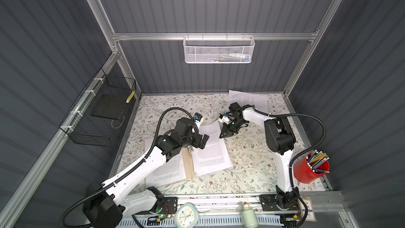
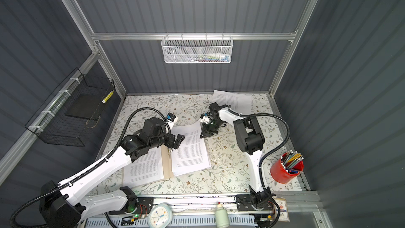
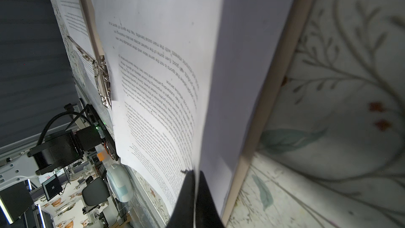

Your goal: Put the files into the folder

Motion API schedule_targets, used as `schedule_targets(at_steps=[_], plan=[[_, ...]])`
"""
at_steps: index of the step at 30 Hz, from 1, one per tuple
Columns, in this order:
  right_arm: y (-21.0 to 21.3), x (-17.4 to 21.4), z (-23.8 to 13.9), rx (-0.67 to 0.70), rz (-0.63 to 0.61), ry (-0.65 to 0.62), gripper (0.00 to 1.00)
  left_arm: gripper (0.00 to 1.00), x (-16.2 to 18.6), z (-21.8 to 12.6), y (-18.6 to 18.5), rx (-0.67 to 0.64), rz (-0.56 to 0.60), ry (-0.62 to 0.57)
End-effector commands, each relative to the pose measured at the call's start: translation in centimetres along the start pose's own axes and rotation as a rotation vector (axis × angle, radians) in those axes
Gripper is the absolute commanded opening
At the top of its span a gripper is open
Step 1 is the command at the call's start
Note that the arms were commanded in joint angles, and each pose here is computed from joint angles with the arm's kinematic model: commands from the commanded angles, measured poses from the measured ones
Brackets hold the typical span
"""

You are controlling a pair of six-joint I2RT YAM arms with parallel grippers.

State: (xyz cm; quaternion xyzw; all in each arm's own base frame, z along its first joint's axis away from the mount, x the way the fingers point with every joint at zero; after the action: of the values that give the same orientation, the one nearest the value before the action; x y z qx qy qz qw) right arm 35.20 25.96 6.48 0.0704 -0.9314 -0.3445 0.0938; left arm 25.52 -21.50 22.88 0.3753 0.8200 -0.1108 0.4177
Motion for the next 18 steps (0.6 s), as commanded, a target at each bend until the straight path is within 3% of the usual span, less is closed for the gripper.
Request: schedule_targets(at_steps=[1, 18], plan=[[-0.38, 0.62, -0.09, 0.031, -0.017, 0.028, 0.07, 1.0, -0.16, -0.1, -0.23, 0.018, 0.005, 0.007], [0.22, -0.04, 0.14, 0.031, -0.025, 0.035, 0.09, 1.0, -0.06, -0.01, -0.21, 0.016, 0.005, 0.013]])
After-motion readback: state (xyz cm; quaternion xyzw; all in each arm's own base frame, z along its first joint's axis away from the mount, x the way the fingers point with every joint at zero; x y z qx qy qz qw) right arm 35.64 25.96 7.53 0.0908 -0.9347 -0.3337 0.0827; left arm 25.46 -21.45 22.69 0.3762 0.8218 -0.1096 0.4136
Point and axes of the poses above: each gripper's point midway between its finger pads, its own z axis out along the fingers, its own y axis along the line the jaws close on, x = y × z, the point moved 3 cm from there along -z, back along the fingers, and after that the axes turned 14 degrees about z, right-handed, at the moved point
